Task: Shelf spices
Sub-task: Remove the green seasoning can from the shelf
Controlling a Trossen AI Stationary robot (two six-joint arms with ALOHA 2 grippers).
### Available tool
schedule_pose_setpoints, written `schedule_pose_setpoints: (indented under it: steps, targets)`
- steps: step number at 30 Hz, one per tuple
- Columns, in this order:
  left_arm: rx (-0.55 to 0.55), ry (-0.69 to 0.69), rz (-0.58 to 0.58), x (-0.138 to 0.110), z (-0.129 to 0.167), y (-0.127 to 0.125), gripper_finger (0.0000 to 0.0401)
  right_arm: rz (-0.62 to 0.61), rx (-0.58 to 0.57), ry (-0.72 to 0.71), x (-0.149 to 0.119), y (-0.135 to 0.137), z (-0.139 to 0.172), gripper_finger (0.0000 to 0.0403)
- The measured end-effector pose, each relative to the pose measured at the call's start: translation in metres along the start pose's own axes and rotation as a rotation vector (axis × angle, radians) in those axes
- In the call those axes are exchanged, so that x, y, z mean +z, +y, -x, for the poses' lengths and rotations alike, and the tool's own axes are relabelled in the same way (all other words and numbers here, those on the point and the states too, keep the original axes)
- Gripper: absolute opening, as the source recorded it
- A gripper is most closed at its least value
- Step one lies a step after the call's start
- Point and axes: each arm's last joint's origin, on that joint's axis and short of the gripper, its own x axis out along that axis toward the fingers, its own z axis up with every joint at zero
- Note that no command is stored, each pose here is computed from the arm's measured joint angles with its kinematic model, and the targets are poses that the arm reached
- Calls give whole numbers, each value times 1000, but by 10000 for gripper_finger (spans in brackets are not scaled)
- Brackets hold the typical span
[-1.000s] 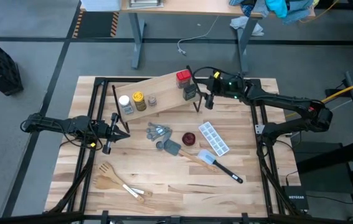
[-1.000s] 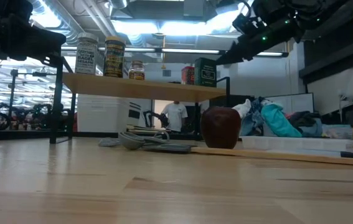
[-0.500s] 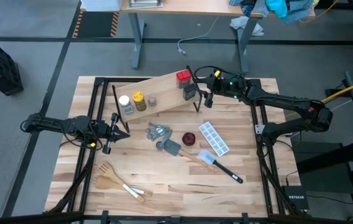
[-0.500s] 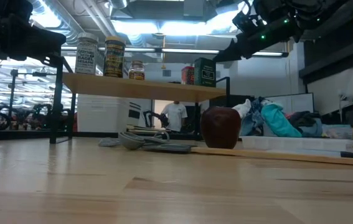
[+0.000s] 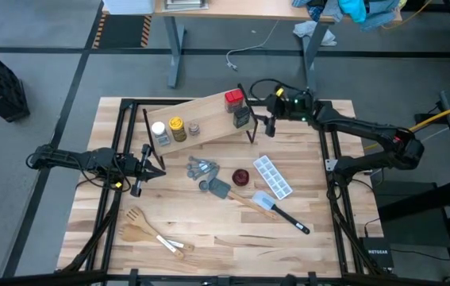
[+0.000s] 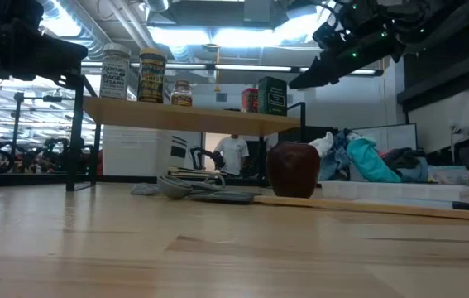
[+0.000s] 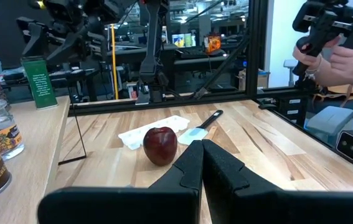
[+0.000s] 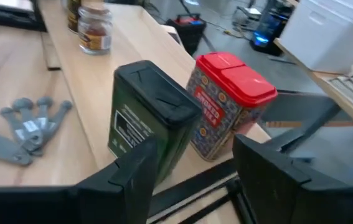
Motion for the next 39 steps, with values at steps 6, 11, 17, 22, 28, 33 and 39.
schedule_pose_setpoints:
  steps: [6,11,17,22,28,33,39]
  targets:
    - [0,0,0,0,0,0,1,-50,144,-79,-7,-15,7,214]
    - [0,0,0,0,0,0,1,-74,193,-61,-17,-15,-4,214]
    - [0,0,1,0,0,0,1,-62,220,-98,-23,-18,-19,214]
    - [0,0,1,0,0,0,1,-66,220,-119,-23,-19,-21,214]
    - [0,0,0,0,0,0,1,-65,262,-139,-23,-18,-22,214]
    - [0,1,0,0,0,0,1,-105,281,-155,-31,-20,-35,214]
    - [0,0,0,0,0,0,1,-117,310,-172,-38,-21,-45,214]
